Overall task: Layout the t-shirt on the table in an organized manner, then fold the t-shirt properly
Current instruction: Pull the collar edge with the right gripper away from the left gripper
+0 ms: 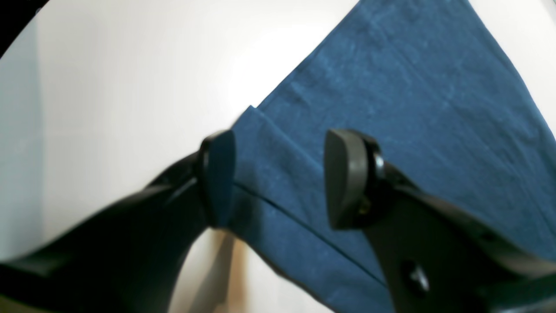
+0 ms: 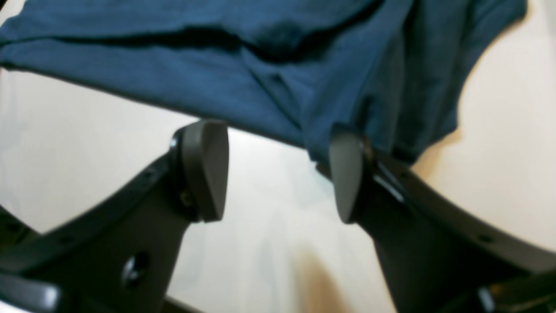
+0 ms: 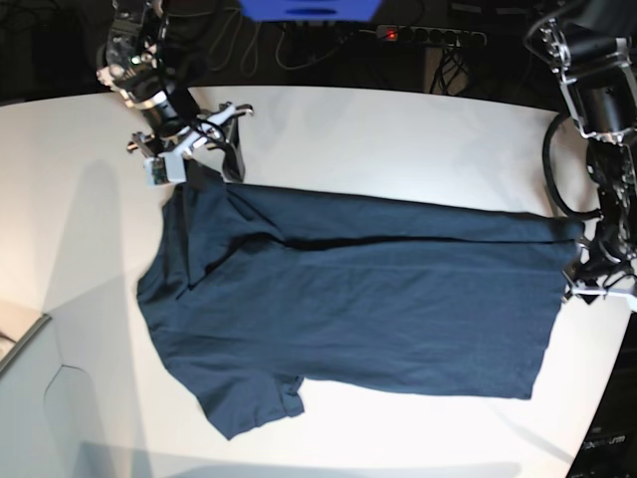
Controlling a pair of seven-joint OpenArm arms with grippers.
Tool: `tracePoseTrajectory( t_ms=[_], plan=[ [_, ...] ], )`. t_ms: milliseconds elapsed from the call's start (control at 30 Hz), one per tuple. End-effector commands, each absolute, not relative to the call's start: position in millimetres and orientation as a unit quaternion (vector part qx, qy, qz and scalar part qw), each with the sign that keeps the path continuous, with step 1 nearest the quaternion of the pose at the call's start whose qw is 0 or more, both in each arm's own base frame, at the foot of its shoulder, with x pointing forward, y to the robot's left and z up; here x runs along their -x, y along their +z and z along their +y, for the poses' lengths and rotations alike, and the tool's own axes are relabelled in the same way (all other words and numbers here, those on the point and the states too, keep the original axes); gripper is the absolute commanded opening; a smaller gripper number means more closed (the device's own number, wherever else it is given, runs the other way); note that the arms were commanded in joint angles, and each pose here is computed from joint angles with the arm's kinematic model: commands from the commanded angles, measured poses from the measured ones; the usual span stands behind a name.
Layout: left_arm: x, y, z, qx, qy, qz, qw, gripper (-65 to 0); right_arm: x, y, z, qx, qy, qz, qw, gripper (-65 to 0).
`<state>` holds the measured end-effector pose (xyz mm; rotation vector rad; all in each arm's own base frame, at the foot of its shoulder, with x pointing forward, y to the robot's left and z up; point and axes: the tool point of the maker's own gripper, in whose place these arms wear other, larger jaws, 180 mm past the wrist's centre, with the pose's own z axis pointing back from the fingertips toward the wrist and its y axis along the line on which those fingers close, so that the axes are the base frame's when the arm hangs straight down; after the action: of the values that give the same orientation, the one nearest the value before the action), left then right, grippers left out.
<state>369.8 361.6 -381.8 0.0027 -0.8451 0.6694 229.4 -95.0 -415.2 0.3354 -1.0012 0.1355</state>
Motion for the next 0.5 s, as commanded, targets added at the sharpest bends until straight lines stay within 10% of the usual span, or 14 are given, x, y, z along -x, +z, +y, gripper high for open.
tracePoseTrajectory(
  t_ms=[0, 467],
  plan=[
    [-380.2, -361.1, 371.9, -0.009, 0.314, -0.43, 0.847, -32.8, -239.3, -404.2, -96.9, -0.165, 0.067, -0.5, 0.848, -28.4],
    [-371.6, -369.6, 372.4, -0.013, 0.314, -0.42, 0.851, -32.8, -248.7, -410.3, -126.5, -0.128, 0.056, -0.499, 0.855, -28.4]
  ],
)
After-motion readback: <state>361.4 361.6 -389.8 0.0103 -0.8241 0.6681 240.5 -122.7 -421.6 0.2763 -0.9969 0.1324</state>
